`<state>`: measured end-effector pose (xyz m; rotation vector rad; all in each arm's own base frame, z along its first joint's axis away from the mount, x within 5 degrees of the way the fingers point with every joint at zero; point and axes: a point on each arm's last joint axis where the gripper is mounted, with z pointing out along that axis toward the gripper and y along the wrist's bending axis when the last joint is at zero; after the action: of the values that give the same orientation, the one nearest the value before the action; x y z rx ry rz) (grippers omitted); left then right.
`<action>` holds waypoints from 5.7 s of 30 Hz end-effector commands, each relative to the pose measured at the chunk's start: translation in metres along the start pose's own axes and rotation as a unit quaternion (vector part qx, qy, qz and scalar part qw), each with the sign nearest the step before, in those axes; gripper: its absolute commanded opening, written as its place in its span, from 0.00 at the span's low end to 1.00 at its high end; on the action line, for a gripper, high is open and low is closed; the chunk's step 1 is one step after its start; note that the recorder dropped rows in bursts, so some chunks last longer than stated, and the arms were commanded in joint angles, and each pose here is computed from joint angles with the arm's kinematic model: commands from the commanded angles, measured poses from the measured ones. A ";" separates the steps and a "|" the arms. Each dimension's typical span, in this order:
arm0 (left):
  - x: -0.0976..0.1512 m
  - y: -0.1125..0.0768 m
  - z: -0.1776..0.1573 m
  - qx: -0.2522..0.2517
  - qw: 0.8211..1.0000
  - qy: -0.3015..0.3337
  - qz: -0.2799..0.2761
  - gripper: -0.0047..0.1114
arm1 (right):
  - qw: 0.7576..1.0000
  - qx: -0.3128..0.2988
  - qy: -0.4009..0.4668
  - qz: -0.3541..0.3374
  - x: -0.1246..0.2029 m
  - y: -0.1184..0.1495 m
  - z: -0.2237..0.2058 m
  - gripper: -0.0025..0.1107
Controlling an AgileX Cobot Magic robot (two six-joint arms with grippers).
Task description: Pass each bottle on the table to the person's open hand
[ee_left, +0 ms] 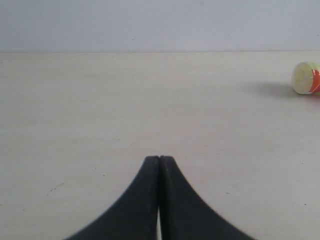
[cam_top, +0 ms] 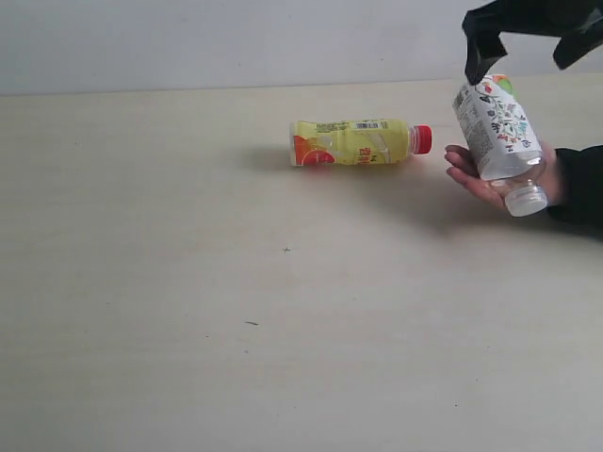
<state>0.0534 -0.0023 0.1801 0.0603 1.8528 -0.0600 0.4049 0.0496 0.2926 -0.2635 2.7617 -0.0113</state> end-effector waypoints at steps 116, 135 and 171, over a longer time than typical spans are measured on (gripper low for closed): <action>-0.001 0.000 0.000 0.003 1.000 -0.007 -0.001 0.04 | 0.789 0.031 -0.012 -0.614 -0.040 0.120 0.125 0.85; -0.001 0.000 0.000 0.003 1.000 -0.007 -0.001 0.04 | 0.778 0.028 -0.032 -0.627 -0.039 0.127 0.164 0.85; -0.001 0.000 0.000 0.003 1.000 -0.007 -0.001 0.04 | 0.774 0.030 -0.026 -0.632 -0.033 0.128 0.192 0.44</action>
<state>0.0534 -0.0023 0.1801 0.0603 1.8528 -0.0600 0.4799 0.1864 0.1190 -1.9573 1.9721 -0.4090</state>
